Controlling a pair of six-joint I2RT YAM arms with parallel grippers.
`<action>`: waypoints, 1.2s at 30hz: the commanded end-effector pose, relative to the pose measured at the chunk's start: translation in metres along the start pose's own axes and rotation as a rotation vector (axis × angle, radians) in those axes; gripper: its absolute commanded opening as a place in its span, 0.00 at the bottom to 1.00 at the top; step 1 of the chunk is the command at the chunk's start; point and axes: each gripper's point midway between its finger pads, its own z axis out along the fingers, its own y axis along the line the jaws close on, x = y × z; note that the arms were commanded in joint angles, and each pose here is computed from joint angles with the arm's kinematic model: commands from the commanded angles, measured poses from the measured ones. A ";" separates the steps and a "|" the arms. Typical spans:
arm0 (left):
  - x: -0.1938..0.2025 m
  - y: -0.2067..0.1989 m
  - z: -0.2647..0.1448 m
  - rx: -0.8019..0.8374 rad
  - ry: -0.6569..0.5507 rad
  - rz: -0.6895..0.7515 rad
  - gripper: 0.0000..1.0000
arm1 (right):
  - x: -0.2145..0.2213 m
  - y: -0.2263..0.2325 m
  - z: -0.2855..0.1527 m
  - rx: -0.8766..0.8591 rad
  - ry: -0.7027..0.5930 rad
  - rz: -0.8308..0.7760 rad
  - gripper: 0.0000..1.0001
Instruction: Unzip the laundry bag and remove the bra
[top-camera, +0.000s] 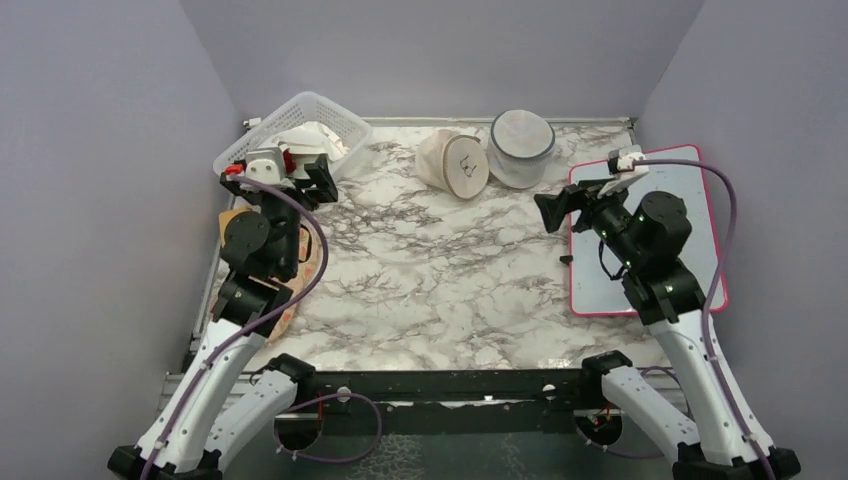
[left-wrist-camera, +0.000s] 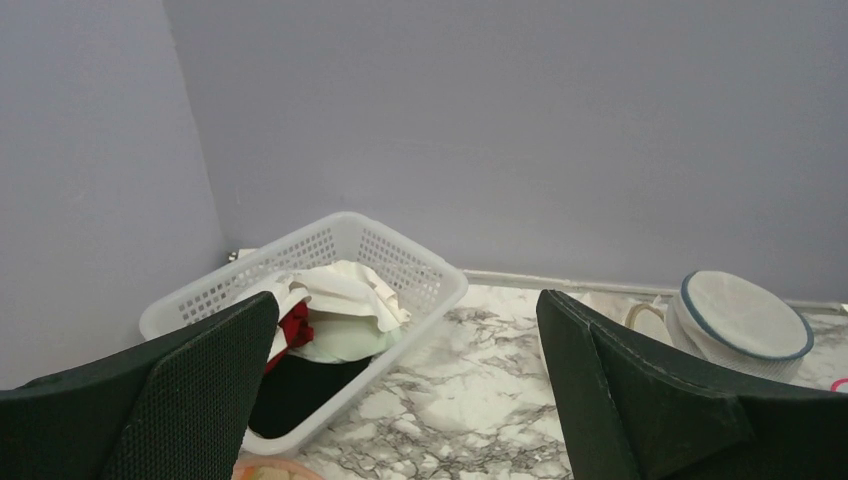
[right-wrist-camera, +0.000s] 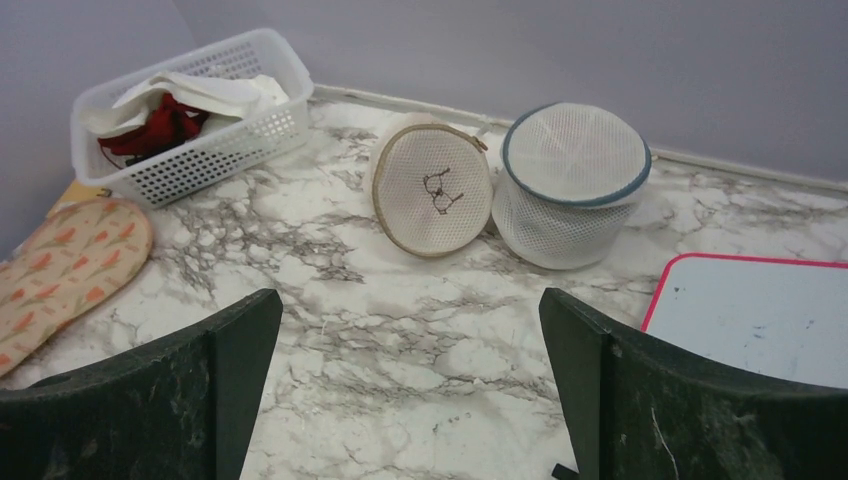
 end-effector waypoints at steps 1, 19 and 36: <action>0.023 -0.014 0.024 0.060 0.028 -0.056 0.99 | 0.017 -0.018 0.030 0.050 0.001 0.026 0.99; 0.232 -0.100 0.076 0.227 0.552 -0.172 0.99 | 0.119 -0.047 0.089 0.054 0.186 0.218 0.99; 0.337 -0.254 0.126 0.412 0.725 -0.300 0.92 | 0.113 -0.030 0.099 -0.008 0.131 0.208 1.00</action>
